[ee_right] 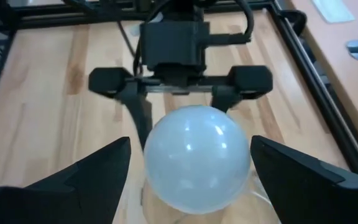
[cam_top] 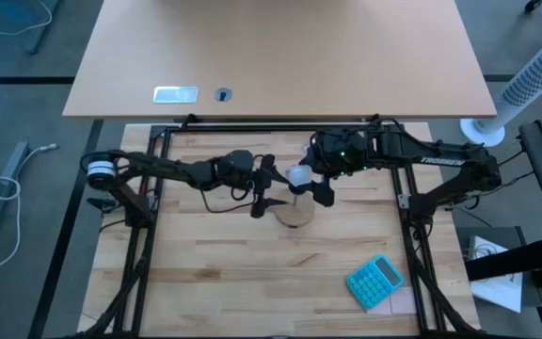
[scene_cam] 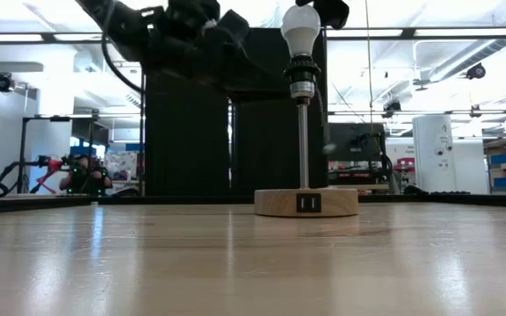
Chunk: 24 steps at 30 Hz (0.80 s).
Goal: Screw lightbulb
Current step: Insert the lightbulb into the lamp
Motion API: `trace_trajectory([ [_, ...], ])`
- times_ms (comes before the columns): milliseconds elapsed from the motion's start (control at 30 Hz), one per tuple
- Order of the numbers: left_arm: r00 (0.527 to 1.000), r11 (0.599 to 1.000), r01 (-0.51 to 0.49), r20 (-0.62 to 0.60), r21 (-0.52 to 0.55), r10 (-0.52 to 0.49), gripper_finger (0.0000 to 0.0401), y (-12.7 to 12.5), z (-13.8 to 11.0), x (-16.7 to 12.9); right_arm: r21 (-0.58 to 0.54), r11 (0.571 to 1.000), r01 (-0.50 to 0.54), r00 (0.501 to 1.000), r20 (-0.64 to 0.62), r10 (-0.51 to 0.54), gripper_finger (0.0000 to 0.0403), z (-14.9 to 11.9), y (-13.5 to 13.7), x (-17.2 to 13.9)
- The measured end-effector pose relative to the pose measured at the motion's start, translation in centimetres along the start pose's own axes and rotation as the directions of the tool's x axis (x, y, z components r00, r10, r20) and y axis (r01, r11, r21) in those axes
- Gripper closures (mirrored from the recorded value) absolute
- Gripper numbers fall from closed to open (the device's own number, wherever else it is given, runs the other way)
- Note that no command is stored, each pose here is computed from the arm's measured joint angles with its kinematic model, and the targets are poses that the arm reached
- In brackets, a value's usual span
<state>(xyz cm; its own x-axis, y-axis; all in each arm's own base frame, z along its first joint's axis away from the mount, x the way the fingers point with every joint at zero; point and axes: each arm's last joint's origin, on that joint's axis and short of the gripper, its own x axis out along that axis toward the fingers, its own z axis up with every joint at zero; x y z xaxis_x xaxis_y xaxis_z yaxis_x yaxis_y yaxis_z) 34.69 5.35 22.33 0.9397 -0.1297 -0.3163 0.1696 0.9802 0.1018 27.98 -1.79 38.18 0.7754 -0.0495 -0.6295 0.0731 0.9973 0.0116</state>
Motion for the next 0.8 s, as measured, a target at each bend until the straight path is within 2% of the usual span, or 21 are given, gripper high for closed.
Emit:
trace_trajectory([
  [233,0.999,1.0,0.01,-0.054,0.0,-0.01,0.0116,-0.4,0.9,-1.8,0.013,1.0,-0.022,1.0,-0.004,0.022,0.0089,0.0,0.0,0.6],
  [467,0.994,0.997,-0.082,-0.08,-0.01,0.081,0.0116,-0.2,1.3,-2.9,0.032,0.999,-0.023,0.999,-0.025,0.024,0.011,0.0,0.0,1.5],
  [633,0.994,0.993,-0.105,-0.047,-0.051,0.103,0.0116,0.1,1.3,-3.1,0.048,0.999,-0.005,1.0,-0.025,0.006,0.0123,0.0,0.0,1.5],
  [800,0.989,0.988,-0.122,0.072,-0.09,0.129,0.0116,0.0,1.0,-3.0,0.083,0.996,0.043,0.999,-0.026,-0.041,0.0127,0.0,-0.1,1.4],
])
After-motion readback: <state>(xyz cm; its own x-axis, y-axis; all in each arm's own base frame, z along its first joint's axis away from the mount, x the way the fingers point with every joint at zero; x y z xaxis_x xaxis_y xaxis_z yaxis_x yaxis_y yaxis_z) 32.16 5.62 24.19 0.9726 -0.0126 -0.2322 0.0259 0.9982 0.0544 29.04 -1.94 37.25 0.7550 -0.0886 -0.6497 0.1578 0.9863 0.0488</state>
